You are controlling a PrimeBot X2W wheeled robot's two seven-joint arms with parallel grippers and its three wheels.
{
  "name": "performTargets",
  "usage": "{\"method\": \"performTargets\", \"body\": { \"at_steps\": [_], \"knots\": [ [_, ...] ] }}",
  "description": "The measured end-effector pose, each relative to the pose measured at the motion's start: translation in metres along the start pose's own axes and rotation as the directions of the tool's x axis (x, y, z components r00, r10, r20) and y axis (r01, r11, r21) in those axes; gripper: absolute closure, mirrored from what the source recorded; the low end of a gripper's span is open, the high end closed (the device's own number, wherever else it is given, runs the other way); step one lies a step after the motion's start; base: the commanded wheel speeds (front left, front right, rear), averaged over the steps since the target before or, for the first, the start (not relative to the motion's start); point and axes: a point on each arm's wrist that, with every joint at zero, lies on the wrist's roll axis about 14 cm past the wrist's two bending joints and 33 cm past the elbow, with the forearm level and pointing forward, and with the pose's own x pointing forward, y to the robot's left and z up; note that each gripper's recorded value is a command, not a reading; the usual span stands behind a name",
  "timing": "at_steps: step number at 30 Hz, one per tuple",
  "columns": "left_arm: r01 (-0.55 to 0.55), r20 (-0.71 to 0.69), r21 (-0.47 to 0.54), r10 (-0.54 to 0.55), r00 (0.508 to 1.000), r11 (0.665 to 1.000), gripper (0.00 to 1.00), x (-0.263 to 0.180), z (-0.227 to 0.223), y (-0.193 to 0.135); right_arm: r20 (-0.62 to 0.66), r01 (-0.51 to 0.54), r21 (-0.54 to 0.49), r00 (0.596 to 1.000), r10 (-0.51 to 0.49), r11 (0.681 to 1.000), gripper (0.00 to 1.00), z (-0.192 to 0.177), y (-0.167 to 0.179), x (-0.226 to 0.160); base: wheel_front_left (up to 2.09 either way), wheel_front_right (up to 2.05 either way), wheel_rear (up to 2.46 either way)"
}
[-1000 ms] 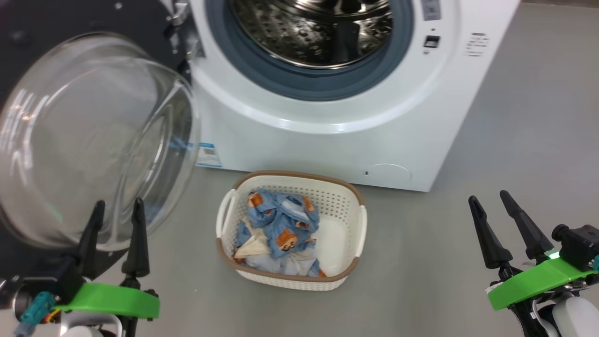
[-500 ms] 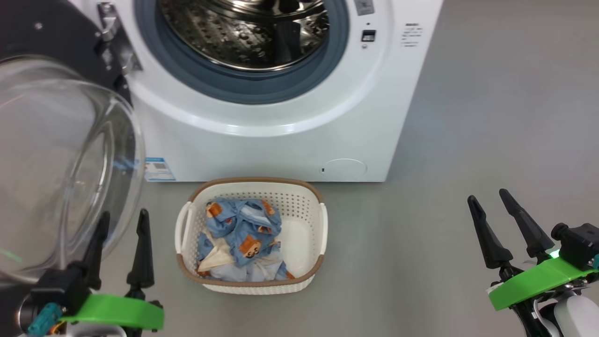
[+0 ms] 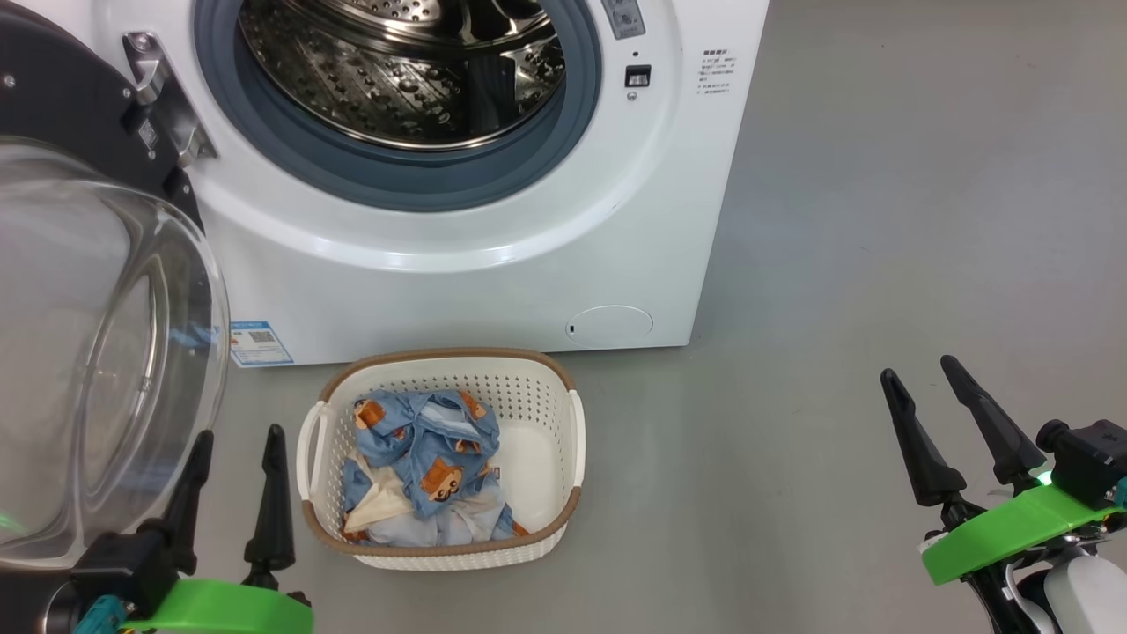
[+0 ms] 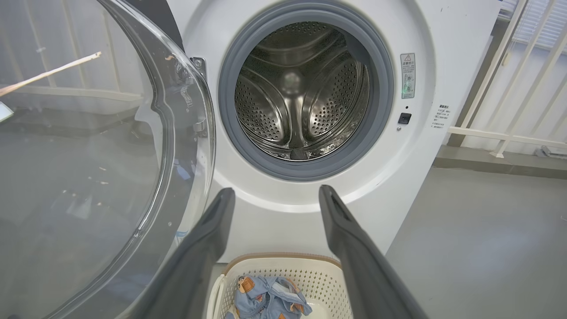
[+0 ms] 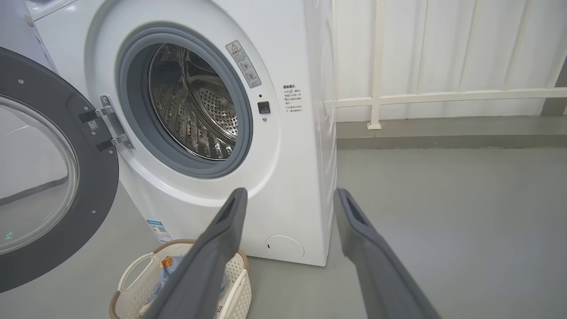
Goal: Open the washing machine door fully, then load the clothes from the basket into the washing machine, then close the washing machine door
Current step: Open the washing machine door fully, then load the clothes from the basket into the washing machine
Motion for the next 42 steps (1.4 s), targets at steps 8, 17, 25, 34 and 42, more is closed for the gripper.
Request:
{"method": "performTargets", "body": {
  "at_steps": [8, 17, 25, 34, 42],
  "knots": [
    [-0.004, -0.001, 0.018, 0.004, 1.0, 1.0, 0.0, -0.0029, -0.0006, 0.0008, -0.003, 0.0, -0.003, 1.0, 0.0, 1.0, 0.0, -0.0004, -0.0002, -0.0004, 0.0, 0.0, 0.0],
    [-0.012, 0.008, 0.015, 0.012, 1.0, 1.0, 0.0, -0.0035, 0.0007, 0.0009, -0.006, -0.006, -0.001, 1.0, 0.006, 1.0, 0.0, -0.0018, 0.0016, 0.001, 0.0, 0.0, 0.0],
    [-0.013, 0.003, 0.027, 0.013, 1.0, 1.0, 0.0, -0.0031, -0.001, 0.0031, -0.012, -0.005, 0.0, 1.0, 0.005, 1.0, 0.0, -0.0042, 0.0013, 0.002, 0.0, 0.0, 0.0],
    [-0.007, 0.0, 0.03, 0.007, 1.0, 1.0, 0.0, -0.0028, -0.0025, 0.0028, -0.015, -0.003, 0.002, 1.0, 0.003, 1.0, 0.0, -0.0055, 0.0007, 0.0027, 0.0, 0.0, 0.0],
    [-0.009, -0.007, 0.036, 0.009, 1.0, 0.999, 0.0, -0.0038, -0.0045, 0.0047, -0.013, -0.003, 0.002, 1.0, 0.003, 1.0, 0.0, -0.0048, 0.0008, 0.003, 0.03, -0.03, 0.0]
  ]
}}
